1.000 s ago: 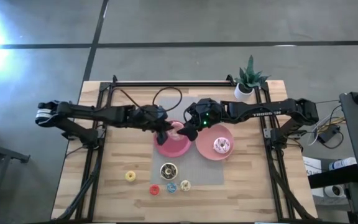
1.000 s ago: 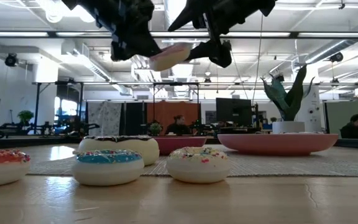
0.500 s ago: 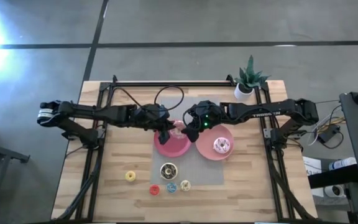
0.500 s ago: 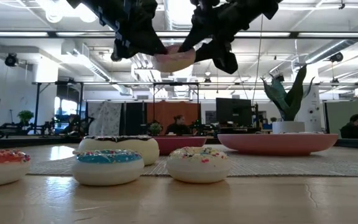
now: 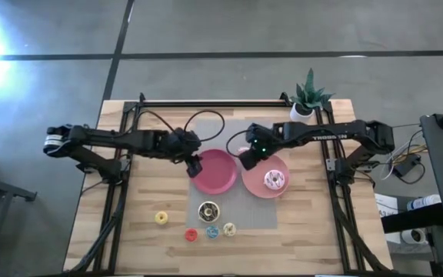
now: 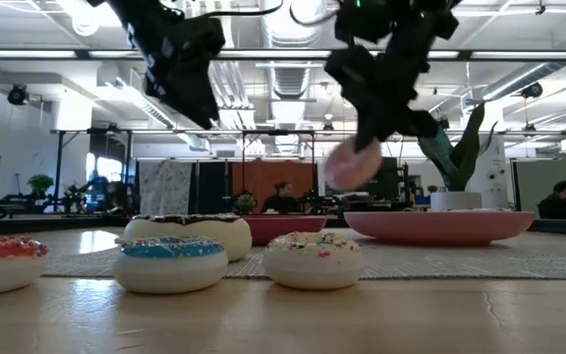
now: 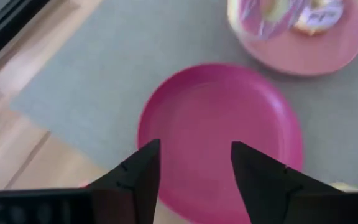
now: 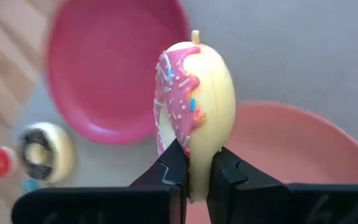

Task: Pick & Place donuts
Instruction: Put the large pink doughnut on the light pink plate, then put the large black doughnut on the light pink plate

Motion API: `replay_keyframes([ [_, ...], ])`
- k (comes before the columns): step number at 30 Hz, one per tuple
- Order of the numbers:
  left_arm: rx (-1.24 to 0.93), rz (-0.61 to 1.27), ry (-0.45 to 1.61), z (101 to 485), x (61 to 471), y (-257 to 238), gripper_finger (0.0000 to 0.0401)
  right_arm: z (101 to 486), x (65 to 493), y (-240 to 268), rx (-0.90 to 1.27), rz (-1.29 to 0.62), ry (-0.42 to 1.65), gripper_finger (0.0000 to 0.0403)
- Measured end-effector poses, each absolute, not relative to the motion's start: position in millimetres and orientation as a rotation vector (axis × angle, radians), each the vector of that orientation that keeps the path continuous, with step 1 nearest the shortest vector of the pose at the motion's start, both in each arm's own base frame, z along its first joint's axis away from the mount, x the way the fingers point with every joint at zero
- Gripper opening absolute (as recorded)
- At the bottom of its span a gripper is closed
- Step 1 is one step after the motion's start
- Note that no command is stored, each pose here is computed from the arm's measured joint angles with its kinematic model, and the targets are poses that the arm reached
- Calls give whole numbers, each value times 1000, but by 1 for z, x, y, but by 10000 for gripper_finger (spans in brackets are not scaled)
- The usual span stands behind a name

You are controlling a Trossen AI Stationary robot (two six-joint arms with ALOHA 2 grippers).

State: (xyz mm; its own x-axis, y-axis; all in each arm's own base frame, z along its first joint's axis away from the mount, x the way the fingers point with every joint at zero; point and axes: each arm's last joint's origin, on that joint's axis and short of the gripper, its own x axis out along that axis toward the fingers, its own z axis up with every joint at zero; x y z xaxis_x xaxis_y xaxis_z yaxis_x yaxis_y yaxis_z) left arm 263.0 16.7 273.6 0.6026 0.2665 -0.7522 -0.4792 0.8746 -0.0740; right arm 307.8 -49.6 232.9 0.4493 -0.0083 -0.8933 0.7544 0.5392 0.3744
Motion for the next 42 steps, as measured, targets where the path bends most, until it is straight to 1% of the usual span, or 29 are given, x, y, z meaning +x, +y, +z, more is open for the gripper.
replay_keyframes([
  [8,-292,453,829,269,253,16,172,194,284,-61,1071,-584,1141,22],
  [12,-305,462,834,264,246,16,172,181,276,-59,1099,-611,1184,25],
  [15,-323,470,826,262,240,16,172,179,274,-59,1092,-640,1185,37],
  [18,-337,470,804,265,233,16,172,182,276,-58,1060,-655,1174,65],
  [22,-351,467,766,271,224,16,172,190,279,-60,1017,-686,1152,118],
  [26,-381,470,734,277,212,15,172,189,274,-59,1001,-729,1199,166],
  [29,-401,462,709,280,203,14,172,188,269,-57,958,-761,1252,191],
  [32,-425,430,691,282,192,12,172,193,266,-52,865,-804,1268,206],
  [34,-444,392,685,282,186,9,172,203,267,-47,797,-818,1235,211],
  [42,-545,247,737,265,170,-2,172,235,270,-16,620,-747,1113,214],
])
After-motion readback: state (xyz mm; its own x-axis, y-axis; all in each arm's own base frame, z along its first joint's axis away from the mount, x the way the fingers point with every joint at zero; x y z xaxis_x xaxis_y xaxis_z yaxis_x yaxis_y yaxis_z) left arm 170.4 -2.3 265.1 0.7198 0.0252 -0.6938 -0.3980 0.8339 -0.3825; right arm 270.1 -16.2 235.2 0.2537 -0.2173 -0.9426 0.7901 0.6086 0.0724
